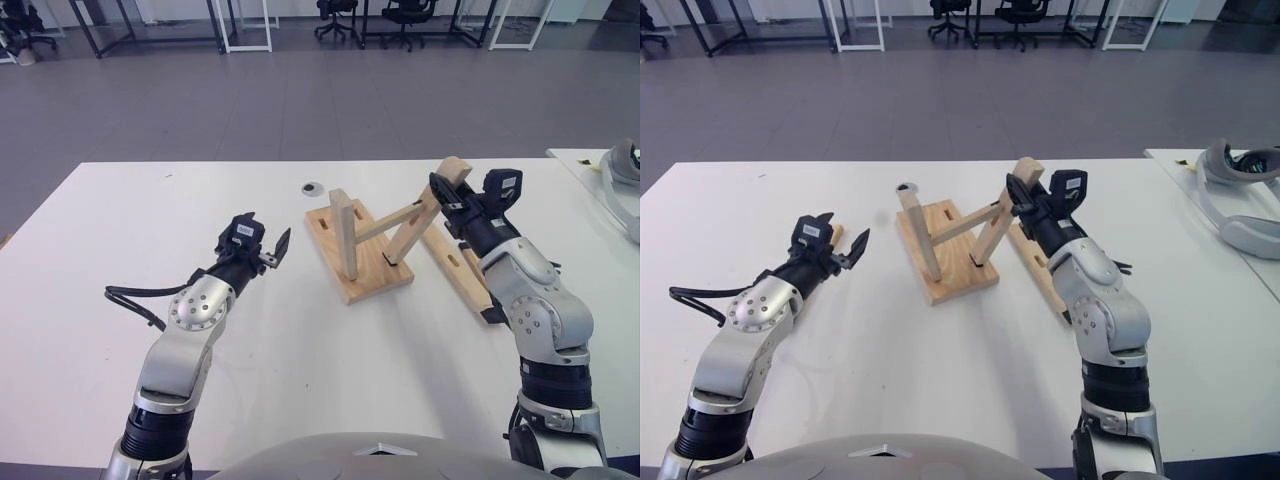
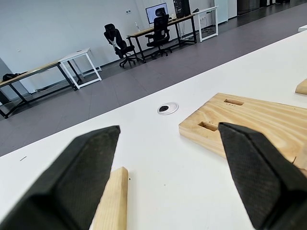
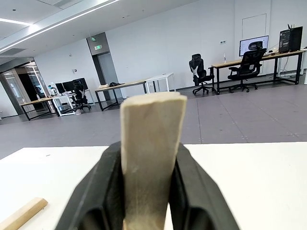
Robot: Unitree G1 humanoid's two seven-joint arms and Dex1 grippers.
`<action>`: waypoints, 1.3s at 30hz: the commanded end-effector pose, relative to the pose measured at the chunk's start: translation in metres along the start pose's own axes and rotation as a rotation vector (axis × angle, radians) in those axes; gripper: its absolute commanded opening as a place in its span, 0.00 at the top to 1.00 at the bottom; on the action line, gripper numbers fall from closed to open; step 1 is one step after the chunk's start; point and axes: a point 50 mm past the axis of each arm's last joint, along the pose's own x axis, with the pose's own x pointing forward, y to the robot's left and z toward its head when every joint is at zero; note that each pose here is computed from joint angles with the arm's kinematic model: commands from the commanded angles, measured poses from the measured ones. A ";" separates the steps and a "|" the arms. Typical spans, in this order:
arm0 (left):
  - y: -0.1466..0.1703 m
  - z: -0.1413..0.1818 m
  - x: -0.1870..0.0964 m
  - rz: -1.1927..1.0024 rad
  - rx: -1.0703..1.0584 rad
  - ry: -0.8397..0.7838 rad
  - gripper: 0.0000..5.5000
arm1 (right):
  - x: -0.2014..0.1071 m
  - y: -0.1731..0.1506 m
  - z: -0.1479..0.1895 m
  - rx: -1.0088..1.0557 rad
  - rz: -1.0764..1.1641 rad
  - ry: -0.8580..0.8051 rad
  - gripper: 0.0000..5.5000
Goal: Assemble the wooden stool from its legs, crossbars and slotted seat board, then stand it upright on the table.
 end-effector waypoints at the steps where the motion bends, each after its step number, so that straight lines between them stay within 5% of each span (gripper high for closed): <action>1: 0.001 0.001 0.001 0.002 0.020 0.006 0.31 | -0.010 -0.009 -0.041 -0.046 -0.060 0.230 0.81; 8: 0.000 0.000 0.002 0.003 0.014 0.007 0.31 | -0.014 0.002 -0.053 -0.168 -0.022 0.321 0.81; 21: -0.001 -0.001 0.001 -0.002 0.016 0.010 0.31 | -0.014 -0.012 -0.057 0.272 -0.052 0.312 0.81; 28: 0.000 0.000 0.000 -0.005 0.020 0.010 0.31 | -0.009 -0.004 -0.045 0.230 -0.007 0.267 0.56; 39: -0.003 0.000 0.002 -0.015 0.016 0.006 0.31 | 0.005 0.016 -0.004 0.202 0.063 0.061 0.54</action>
